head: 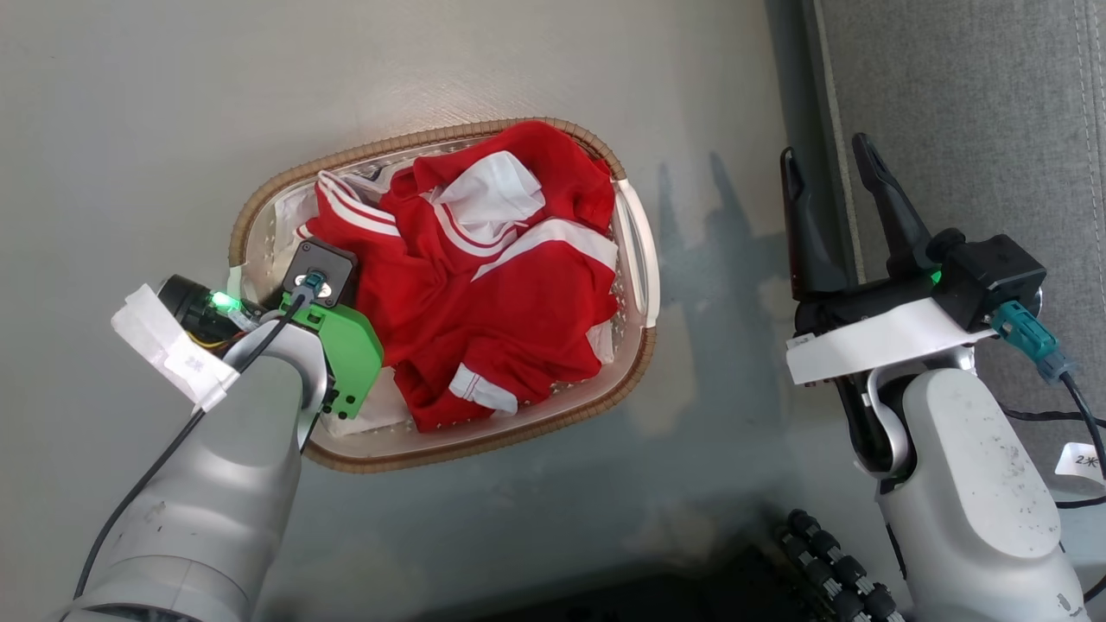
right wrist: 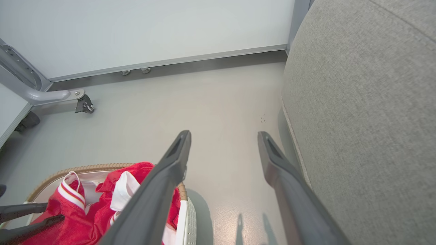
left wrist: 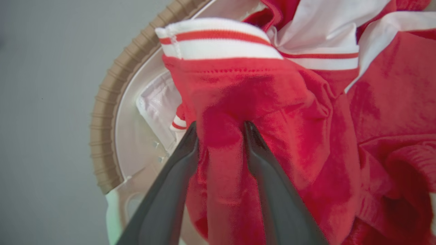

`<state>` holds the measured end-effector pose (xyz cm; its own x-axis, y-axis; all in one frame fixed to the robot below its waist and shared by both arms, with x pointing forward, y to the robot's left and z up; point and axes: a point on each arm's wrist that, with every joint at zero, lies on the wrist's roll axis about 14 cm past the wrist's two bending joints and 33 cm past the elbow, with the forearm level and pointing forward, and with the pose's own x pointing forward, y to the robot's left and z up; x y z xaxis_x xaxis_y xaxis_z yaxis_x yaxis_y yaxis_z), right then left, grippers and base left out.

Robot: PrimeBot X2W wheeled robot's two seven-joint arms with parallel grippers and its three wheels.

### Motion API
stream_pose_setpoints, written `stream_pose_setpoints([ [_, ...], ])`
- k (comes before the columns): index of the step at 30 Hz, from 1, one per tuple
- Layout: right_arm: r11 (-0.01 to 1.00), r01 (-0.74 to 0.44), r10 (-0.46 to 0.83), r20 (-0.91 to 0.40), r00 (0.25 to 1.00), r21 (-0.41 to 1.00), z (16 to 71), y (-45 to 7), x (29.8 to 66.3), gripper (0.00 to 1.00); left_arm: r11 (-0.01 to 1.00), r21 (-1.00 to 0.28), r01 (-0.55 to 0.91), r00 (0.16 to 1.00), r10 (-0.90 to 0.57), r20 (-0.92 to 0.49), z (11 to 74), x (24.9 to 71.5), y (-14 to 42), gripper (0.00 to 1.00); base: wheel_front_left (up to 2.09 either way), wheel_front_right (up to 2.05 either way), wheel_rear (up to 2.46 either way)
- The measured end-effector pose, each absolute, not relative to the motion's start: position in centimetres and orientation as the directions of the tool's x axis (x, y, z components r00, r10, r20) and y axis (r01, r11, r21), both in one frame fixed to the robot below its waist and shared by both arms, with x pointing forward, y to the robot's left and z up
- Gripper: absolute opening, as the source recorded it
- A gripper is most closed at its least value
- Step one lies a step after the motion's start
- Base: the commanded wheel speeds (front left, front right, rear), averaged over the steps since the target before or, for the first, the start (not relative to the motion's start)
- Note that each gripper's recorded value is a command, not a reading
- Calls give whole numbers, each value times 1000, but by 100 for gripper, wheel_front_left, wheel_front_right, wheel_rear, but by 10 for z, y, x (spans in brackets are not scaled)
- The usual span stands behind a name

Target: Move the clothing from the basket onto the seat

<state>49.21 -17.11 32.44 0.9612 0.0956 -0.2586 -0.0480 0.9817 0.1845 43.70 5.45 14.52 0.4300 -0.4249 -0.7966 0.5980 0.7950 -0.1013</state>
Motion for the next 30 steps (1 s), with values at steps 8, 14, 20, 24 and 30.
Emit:
stream_pose_setpoints([
  [8,983,-35,79,-242,967,181,333,-176,493,100,783,-108,613,466,-469,-750,161,442,44,0,0,0,0],
  [14,983,-39,79,-217,973,181,346,-175,495,100,793,-106,600,509,-481,-714,180,439,47,0,0,0,0],
  [20,986,-42,75,-204,976,163,362,-176,485,100,794,-94,600,604,-528,-597,228,451,37,0,0,0,0],
  [24,987,-43,72,-189,979,154,377,-176,475,100,800,-74,595,665,-542,-513,267,455,39,0,0,0,0],
  [30,987,-38,66,-182,981,154,397,-177,446,100,790,-28,613,729,-579,-366,335,453,38,0,0,0,0],
])
